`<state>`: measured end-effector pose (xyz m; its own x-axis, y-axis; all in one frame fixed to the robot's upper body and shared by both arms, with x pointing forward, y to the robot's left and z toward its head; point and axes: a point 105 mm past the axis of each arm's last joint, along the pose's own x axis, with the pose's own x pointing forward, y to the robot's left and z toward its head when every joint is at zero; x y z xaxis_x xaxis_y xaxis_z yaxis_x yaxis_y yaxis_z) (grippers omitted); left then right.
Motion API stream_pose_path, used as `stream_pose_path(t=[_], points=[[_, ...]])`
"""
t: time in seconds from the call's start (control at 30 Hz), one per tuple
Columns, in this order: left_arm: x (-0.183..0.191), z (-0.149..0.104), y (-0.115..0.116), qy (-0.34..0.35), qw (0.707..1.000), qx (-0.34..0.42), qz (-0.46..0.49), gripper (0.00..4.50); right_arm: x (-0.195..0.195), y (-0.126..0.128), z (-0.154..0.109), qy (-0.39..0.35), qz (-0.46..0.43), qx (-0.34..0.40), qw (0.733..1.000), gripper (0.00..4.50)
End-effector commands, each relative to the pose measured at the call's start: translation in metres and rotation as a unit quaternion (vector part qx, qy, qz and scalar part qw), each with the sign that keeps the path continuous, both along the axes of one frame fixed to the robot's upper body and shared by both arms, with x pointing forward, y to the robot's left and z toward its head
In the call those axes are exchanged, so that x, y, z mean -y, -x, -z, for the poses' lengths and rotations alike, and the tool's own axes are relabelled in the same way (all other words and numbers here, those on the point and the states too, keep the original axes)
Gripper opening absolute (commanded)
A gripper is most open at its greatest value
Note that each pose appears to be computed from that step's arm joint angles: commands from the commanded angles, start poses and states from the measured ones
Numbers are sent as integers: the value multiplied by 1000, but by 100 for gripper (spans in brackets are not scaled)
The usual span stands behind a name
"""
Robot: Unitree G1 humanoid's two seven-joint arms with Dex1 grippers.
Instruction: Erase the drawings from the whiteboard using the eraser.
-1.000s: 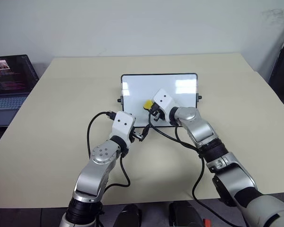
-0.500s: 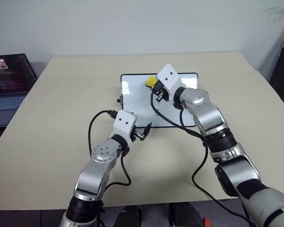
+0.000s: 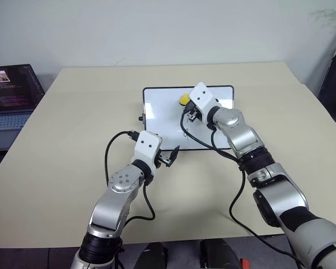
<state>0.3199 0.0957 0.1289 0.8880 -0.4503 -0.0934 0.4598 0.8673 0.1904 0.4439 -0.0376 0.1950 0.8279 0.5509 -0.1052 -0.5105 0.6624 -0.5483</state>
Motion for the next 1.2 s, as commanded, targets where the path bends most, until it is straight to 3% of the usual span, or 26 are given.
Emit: stream_pose_path(t=[0.03,0.47,0.67,0.93,1.07,1.2], points=[[5,-13,3,3,1000,25,8,450,9,-5,-2,10,18,7,1000,112],[2,-15,3,0,1000,28,3,450,-5,21,53,31,-25,-93,995,112],[0,-14,3,0,1000,27,-3,450,-5,26,63,32,-28,-117,992,112],[1,-14,3,3,1000,26,-3,450,-2,24,50,19,-21,-108,994,112],[2,-13,3,3,1000,25,1,450,-2,26,29,-5,-21,-87,996,112],[4,-13,0,4,1000,25,6,450,-2,29,-13,-53,-16,-29,998,112]])
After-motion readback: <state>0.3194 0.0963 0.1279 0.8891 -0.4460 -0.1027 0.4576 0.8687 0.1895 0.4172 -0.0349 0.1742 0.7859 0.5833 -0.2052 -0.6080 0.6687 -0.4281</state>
